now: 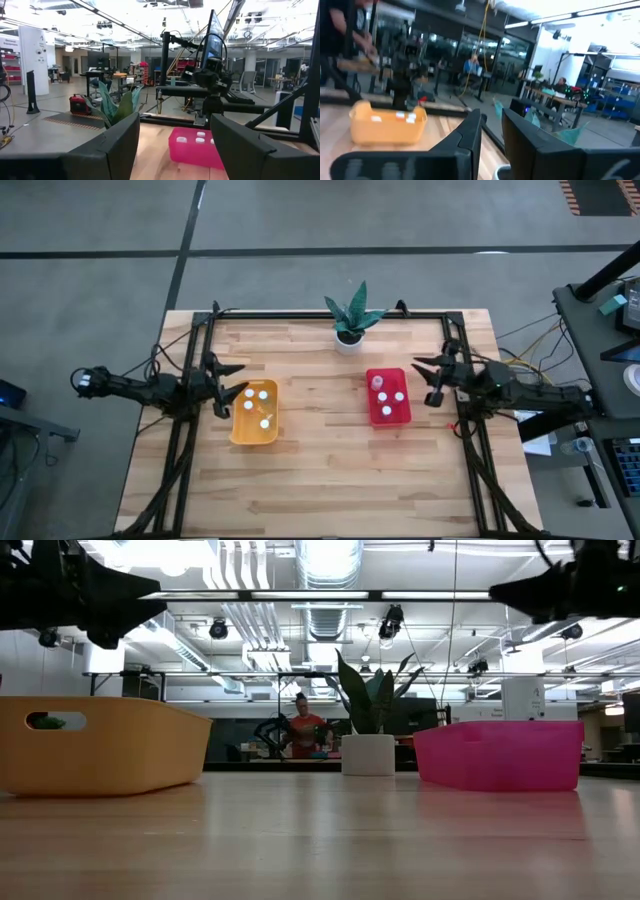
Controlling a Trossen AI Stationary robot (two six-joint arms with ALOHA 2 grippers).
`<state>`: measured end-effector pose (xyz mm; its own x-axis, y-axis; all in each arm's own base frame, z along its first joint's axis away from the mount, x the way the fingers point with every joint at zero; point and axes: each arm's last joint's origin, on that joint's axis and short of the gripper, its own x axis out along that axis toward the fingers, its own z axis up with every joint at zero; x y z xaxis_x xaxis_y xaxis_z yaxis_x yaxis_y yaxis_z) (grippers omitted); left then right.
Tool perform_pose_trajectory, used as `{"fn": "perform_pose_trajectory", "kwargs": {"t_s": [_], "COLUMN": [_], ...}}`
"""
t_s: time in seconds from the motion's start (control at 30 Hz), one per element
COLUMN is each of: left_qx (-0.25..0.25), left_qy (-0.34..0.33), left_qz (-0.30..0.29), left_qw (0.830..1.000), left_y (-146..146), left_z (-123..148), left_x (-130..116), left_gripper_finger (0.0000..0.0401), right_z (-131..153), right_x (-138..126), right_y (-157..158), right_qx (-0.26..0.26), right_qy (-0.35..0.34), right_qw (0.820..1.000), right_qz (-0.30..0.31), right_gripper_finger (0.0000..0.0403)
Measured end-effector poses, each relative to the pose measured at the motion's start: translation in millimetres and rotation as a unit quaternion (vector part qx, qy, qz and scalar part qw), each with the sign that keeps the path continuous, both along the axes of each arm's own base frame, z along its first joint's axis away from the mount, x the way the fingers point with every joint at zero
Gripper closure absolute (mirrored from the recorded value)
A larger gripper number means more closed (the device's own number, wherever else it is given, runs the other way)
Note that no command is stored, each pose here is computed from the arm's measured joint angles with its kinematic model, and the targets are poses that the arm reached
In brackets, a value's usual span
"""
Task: Pick and place medicine bottles into bin by pill shape (circle, oval)
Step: Return to Home Position
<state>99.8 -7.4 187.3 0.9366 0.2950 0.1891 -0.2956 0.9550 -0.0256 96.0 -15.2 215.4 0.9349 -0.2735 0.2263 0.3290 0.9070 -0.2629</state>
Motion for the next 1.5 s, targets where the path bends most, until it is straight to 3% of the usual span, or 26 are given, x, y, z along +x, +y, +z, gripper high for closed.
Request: {"fn": "perform_pose_trajectory", "kwargs": {"t_s": [0.17, 0.53, 0.67, 0.8, 0.93, 1.5], "left_qx": [0.001, 0.003, 0.004, 0.005, 0.005, 0.007], "left_qy": [0.002, 0.01, 0.013, 0.016, 0.019, 0.028], "left_qz": [0.0, -0.001, -0.001, 0.0, 0.0, 0.0], "left_qw": [1.0, 1.0, 1.0, 1.0, 1.0, 1.0], "left_y": [0.0, -0.3, -0.4, -0.5, -0.7, -0.9], "left_z": [-0.4, -2.1, -2.7, -3.3, -3.8, -5.3], "left_x": [0.2, 1.0, 1.6, 2.1, 2.8, 4.0], "left_gripper_finger": [0.0173, 0.0173, 0.0173, 0.0173, 0.0173, 0.0173], "right_z": [-2.9, -38.6, -43.9, -48.7, -49.1, -49.1], "right_x": [-9.7, 1.0, 1.9, 2.4, 2.8, 3.0], "right_y": [2.9, 4.5, 4.8, 4.8, 4.8, 4.8], "right_qx": [0.018, 0.054, 0.104, 0.201, 0.247, 0.256], "right_qy": [-0.017, 0.053, 0.072, 0.078, 0.071, 0.07], "right_qw": [0.999, 0.993, 0.987, 0.97, 0.96, 0.958], "right_qz": [0.038, 0.088, 0.101, 0.108, 0.112, 0.112], "right_gripper_finger": [0.0335, 0.0342, 0.0353, 0.0359, 0.036, 0.036]}}
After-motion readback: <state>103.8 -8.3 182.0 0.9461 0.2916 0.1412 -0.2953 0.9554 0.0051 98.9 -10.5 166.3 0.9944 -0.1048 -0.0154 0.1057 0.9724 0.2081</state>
